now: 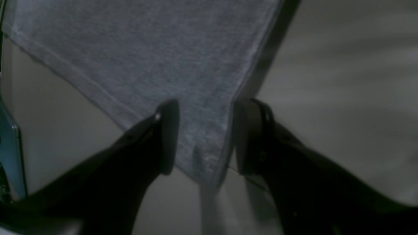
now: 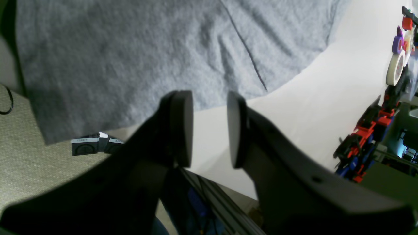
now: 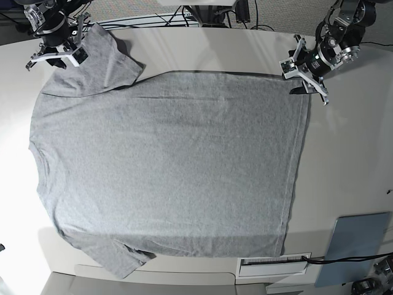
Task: Fold the T-shirt properly
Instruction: 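Move both grippers down to the shoulder corners of the grey T-shirt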
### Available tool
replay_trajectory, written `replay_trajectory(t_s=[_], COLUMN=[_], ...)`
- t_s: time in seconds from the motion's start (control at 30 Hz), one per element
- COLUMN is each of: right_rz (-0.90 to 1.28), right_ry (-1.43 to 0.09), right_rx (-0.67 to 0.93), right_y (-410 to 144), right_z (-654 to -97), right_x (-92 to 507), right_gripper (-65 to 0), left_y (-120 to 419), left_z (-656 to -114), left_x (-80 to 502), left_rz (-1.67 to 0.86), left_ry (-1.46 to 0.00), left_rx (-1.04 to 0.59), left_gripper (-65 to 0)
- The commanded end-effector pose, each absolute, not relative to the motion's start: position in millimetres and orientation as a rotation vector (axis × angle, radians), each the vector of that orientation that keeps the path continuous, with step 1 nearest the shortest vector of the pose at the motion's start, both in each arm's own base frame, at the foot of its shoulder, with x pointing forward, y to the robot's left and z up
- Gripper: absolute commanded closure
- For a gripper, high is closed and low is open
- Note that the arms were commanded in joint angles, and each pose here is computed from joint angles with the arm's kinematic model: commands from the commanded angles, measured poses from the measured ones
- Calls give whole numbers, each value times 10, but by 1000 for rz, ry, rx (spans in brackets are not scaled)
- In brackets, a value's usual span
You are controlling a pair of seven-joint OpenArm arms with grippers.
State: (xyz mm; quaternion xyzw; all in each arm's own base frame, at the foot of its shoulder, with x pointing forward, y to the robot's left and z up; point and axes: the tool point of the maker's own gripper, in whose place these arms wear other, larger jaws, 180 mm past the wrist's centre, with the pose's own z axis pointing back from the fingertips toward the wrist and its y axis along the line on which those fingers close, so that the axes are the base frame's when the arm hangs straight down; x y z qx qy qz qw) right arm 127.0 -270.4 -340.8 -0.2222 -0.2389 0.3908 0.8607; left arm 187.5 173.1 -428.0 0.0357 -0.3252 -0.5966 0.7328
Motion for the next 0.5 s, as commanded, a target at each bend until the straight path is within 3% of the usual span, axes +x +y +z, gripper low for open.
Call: replay_trajectory(t_s=[0.0,0.47], right_rz=[829,829], right_ry=[-528,-528], right_rx=[-481,-481], right_y=[-2700,-2701], right_z=[-3337,-3337], right_x=[1323,1322], right_gripper=[-183,-183], left_y=[2014,2193], left_z=[-4479,-4584], left_x=[1716,1883], left_rz=[-1360,-1343], left_ry=[-540,-505], left_rx=[152,161], left_gripper=[-288,-284])
